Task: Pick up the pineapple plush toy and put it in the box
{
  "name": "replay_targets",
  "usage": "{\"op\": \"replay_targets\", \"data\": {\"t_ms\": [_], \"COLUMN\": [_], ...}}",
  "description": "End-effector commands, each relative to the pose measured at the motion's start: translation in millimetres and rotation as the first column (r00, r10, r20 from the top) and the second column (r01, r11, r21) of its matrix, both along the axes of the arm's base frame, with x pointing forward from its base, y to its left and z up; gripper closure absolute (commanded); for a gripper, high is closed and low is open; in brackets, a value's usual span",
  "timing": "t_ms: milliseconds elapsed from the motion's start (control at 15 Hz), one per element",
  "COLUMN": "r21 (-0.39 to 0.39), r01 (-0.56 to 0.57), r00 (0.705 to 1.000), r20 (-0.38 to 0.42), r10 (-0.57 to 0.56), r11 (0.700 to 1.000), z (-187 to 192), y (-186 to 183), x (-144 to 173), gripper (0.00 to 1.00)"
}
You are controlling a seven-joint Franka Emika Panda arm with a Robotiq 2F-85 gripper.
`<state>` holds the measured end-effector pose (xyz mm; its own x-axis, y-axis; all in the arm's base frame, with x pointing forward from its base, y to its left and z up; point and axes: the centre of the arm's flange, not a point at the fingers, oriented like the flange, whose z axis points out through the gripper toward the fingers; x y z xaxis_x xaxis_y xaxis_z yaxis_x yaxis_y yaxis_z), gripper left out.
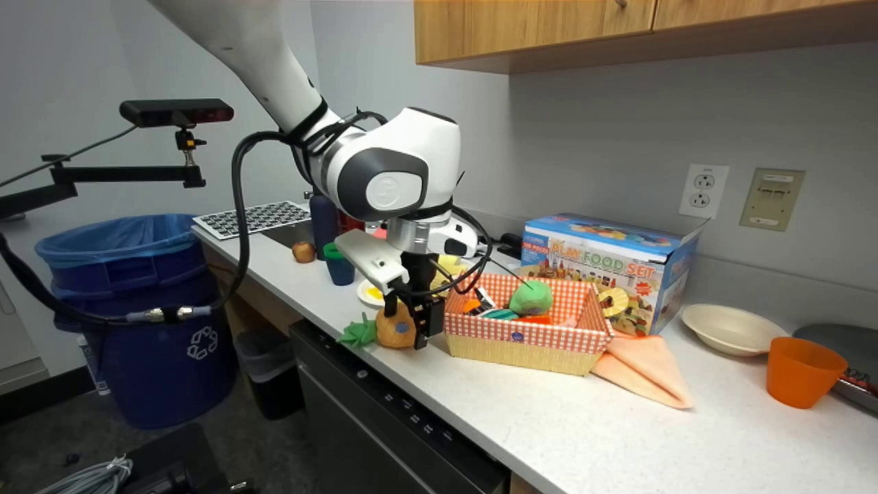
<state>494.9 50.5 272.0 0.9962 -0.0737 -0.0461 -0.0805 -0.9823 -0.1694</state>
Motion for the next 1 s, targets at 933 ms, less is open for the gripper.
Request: {"op": "replay_targets", "data": {"t_ms": [933], "r21": [0.096], "r01": [-0.145], "r00": [0.974], "r20": [0.190], "r10": [0.125], "r11": [0.985], "z": [-48.9], "y": [55.8], "x": [28.4], "gripper": [0.00]}}
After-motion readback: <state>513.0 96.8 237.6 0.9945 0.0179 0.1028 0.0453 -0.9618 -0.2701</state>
